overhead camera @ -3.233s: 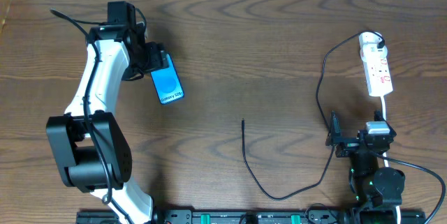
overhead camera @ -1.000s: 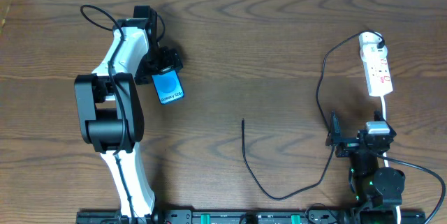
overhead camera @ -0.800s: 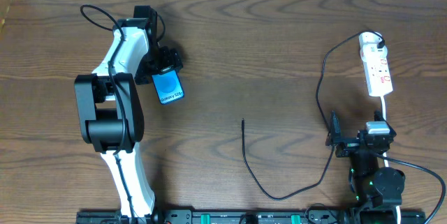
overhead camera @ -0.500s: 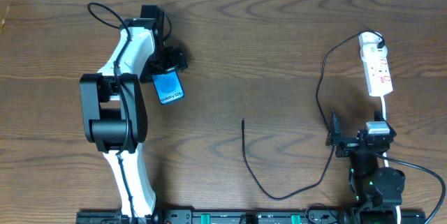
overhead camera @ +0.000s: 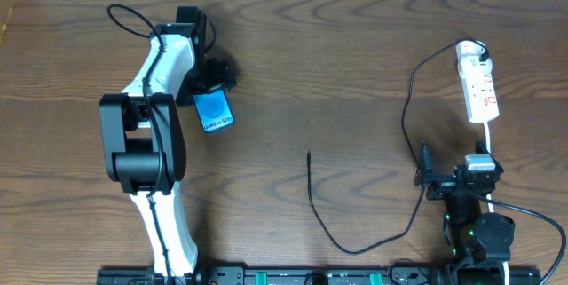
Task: Plug charger to phone and switch on socket
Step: 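Close the left gripper on the phone's long edges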
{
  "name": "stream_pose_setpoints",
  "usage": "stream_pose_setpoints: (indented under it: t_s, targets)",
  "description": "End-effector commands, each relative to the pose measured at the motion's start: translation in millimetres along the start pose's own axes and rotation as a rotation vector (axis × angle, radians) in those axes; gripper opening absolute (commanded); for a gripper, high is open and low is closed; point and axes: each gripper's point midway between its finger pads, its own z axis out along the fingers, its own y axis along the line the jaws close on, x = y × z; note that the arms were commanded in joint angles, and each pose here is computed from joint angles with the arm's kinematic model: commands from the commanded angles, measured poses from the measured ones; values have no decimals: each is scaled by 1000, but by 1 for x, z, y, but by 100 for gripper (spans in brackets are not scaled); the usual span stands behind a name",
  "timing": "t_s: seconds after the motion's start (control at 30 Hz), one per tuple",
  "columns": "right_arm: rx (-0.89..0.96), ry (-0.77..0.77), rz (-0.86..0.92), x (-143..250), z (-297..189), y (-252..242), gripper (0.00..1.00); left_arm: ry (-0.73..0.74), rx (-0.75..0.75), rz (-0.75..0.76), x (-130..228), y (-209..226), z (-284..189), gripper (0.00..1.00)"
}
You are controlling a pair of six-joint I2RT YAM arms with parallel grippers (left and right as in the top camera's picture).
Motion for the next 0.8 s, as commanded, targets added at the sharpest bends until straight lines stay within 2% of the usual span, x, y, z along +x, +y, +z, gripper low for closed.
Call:
stream_pose_setpoints:
  t_s: [0.0, 0.77]
  targets:
    - [7, 0, 6, 1, 0, -1, 99, 24, -34, -29, 5, 9, 11, 98]
    - [7, 0, 6, 1, 0, -1, 99, 38, -48, -25, 15, 15, 27, 98]
